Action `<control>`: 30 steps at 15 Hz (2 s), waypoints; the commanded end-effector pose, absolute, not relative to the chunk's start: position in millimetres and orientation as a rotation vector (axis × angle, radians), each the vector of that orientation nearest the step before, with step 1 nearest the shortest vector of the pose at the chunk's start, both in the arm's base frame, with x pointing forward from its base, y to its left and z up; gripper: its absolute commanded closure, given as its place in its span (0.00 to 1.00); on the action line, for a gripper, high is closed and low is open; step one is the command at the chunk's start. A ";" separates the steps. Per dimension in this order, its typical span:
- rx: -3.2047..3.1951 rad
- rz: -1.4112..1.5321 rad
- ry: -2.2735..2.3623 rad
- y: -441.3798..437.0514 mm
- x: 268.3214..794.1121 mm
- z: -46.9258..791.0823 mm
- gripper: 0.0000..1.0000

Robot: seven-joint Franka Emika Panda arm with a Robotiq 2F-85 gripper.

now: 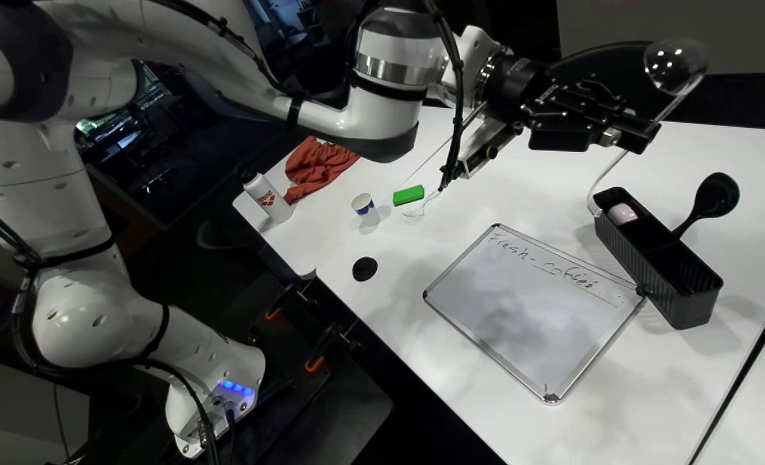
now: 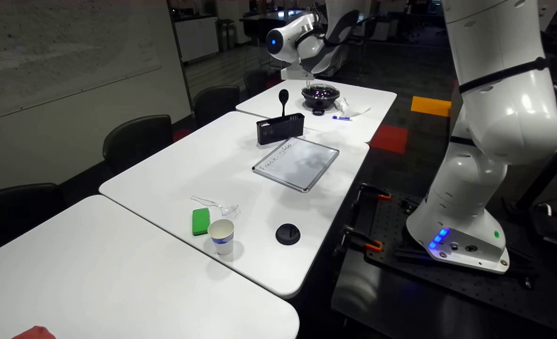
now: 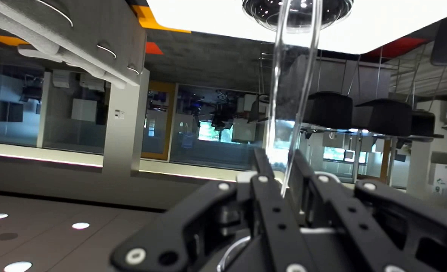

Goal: Put the clear spoon in the black basket

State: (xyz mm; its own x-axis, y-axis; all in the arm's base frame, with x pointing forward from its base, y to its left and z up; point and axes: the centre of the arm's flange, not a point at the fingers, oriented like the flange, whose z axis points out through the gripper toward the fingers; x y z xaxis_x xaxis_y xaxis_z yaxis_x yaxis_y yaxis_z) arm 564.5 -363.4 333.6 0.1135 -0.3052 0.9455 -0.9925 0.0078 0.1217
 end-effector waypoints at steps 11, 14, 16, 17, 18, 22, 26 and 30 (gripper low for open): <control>1.452 1.169 -1.215 -381.9 625.4 252.0 0.96; 1.461 1.227 -1.165 -391.2 633.6 217.6 0.96; 1.459 1.239 -1.139 -399.7 636.2 198.5 0.96; 1.457 1.236 -1.134 -404.1 636.8 190.3 0.96; 1.456 1.222 -1.130 -408.4 636.5 182.8 0.96; 1.442 1.188 -1.118 -424.3 635.4 153.9 0.96; 1.443 1.173 -1.104 -435.4 636.5 133.9 0.96; 1.455 1.160 -1.097 -440.8 640.5 115.8 0.96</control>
